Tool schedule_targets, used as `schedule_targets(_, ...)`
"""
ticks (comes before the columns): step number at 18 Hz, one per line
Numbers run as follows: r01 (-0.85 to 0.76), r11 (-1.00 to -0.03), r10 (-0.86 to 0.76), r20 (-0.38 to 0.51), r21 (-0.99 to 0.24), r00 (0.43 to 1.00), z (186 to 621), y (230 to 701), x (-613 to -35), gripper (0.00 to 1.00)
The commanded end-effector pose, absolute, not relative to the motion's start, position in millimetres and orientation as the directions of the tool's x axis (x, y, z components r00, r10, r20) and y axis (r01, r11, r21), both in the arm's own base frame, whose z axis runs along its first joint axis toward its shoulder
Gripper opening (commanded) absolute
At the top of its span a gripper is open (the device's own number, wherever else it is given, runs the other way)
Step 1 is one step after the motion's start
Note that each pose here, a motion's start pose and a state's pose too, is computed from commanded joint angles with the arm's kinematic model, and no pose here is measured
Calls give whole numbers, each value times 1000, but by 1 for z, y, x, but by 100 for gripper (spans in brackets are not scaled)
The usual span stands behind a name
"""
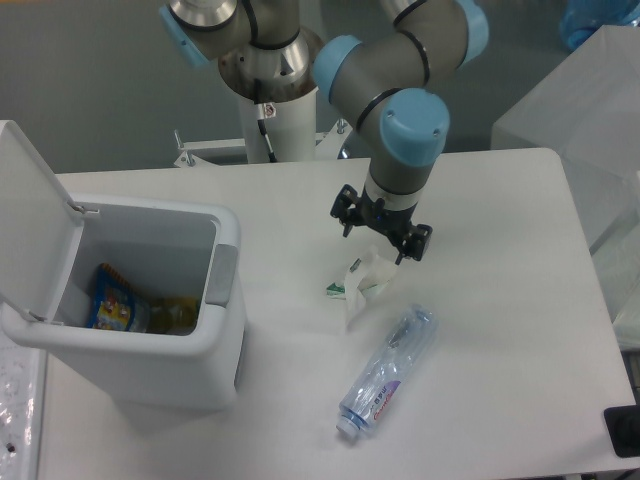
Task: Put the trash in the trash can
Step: 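Lower the gripper and close it on the crumpled white wrapper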
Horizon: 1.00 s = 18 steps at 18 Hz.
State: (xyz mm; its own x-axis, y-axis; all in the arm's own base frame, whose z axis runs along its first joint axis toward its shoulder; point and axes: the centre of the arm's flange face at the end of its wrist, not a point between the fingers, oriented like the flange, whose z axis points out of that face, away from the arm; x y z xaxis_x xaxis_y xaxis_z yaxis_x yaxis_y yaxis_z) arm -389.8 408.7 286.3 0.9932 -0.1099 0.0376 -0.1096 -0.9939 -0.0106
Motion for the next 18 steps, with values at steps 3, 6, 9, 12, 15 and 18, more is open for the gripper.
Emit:
schedule_targets(3,-110,-994,-110,52,-2,993,278,407,-385,99)
schedule_targets(6,-93,-996,-92,75,12,993,265,406,-376,98)
schedule_targets(9,-74,-997,-71,87,29,994,256,407,-376,51)
schedule_targets(12,-62,-995,-58,59,83,997,253,408,-374,0)
schedule_targets(15,-78,-994,-75,33,78,997,265,413,-378,0)
schedule_targets(18,-74,-994,-73,24,74,997,270,414,-380,0)
